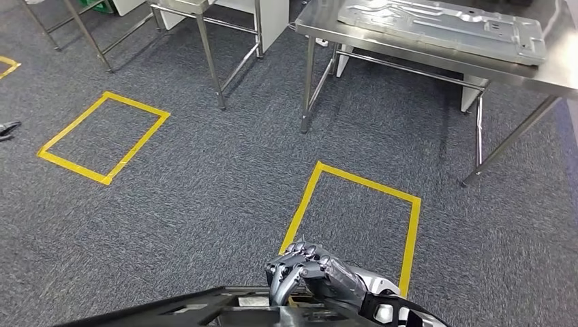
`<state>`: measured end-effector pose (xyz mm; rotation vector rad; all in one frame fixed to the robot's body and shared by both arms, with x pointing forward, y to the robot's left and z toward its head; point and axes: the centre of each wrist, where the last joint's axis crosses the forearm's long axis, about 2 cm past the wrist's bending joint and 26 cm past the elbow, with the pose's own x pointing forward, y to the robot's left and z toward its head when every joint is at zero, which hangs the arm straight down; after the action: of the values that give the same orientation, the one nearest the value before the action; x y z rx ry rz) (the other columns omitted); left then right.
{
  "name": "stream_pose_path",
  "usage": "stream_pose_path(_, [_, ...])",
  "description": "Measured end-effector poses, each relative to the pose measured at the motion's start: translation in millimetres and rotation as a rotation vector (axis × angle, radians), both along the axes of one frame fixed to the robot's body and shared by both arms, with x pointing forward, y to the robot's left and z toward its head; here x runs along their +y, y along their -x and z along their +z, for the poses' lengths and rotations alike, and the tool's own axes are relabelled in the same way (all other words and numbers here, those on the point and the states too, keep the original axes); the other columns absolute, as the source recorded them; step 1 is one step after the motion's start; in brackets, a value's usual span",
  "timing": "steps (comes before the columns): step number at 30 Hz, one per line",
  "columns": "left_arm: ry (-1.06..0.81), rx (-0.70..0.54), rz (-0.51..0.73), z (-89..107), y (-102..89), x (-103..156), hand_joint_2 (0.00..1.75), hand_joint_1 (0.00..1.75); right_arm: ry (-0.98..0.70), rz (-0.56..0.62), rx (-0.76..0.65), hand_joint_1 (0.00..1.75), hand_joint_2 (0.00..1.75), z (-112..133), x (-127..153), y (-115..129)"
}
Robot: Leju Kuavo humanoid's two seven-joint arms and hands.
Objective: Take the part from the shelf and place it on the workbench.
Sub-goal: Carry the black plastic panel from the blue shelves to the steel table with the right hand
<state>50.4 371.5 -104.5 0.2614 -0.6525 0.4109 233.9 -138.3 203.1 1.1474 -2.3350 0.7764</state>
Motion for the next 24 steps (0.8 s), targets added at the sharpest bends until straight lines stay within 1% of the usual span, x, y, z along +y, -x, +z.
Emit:
stream_pose_path(4, [0.011,0.003,0.006,-0.5,-1.5,-4.6,1.75,0.0,0.004,0.01,0.003,1.57,1.75,-0.6,0.3,-1.3])
stream_pose_path(9, [0.016,0.017,0.012,-1.5,3.9,-6.9,1.75,0.0,0.011,0.005,0.013,1.57,1.75,-3.6,0.0,-2.5])
stream_pose_path(24, [0.019,0.006,-0.014,-1.0,-3.4,-10.0,1.75,0.0,0.007,-0.015,0.018,1.57,1.75,-6.0,-2.9,2.2])
